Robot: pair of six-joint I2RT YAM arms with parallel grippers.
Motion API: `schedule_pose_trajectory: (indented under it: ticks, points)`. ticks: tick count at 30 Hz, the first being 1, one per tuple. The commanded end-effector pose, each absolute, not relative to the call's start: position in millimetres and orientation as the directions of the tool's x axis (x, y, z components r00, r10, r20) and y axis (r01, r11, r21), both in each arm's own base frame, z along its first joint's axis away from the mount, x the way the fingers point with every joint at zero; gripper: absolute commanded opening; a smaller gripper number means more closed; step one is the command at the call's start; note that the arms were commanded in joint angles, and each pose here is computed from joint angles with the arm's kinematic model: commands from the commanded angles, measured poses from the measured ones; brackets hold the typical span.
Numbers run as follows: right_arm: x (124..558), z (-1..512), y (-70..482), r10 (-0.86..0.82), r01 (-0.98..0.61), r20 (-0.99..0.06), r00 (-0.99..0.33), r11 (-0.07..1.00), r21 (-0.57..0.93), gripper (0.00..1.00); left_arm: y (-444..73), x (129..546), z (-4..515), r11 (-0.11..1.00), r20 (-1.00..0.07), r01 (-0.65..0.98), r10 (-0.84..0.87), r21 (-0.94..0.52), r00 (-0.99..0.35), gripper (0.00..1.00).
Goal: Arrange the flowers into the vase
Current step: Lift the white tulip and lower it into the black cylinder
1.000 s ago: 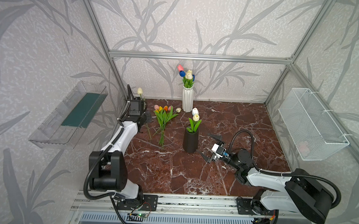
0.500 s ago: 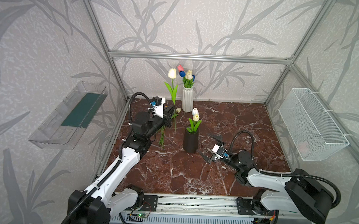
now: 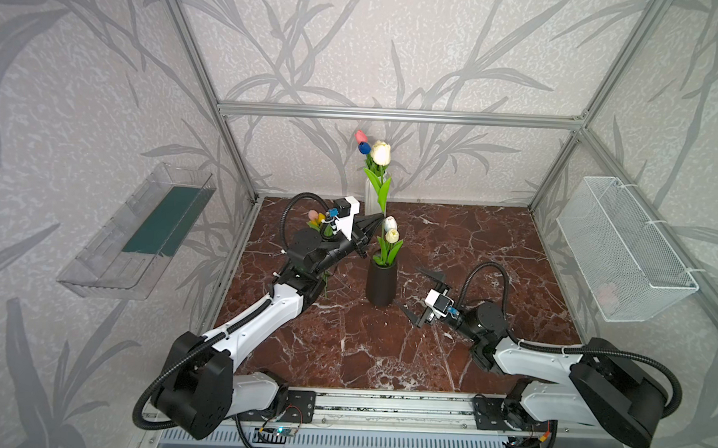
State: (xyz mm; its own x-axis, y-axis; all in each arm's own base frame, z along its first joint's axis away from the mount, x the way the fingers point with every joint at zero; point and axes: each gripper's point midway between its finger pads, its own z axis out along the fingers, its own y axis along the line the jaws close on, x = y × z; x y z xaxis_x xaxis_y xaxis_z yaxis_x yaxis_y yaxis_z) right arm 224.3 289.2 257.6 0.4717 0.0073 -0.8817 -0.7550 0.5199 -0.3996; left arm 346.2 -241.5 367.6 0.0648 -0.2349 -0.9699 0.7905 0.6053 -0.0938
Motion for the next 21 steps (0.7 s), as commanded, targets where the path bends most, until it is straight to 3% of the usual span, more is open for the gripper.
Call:
schedule_pose_trajectory:
  ticks: [1, 16, 21]
  points:
    - [219.0, 268.0, 285.4, 0.032, -0.734, -0.860, 0.509, 0.538, -0.415, 0.96, -241.9, 342.0, 378.1, 0.599, -0.954, 0.800, -0.258, -0.032, 0.154, 0.00]
    - [221.5, 262.8, 287.6, 0.020, -0.736, -0.864, 0.503, 0.534, -0.416, 0.96, -237.1, 335.4, 332.7, 0.623, -0.975, 0.782, -0.183, -0.013, 0.129, 0.02]
    - [222.3, 260.8, 289.0, 0.020, -0.739, -0.865, 0.501, 0.531, -0.415, 0.96, -234.6, 333.6, 323.7, 0.636, -0.985, 0.772, -0.142, -0.012, 0.101, 0.23]
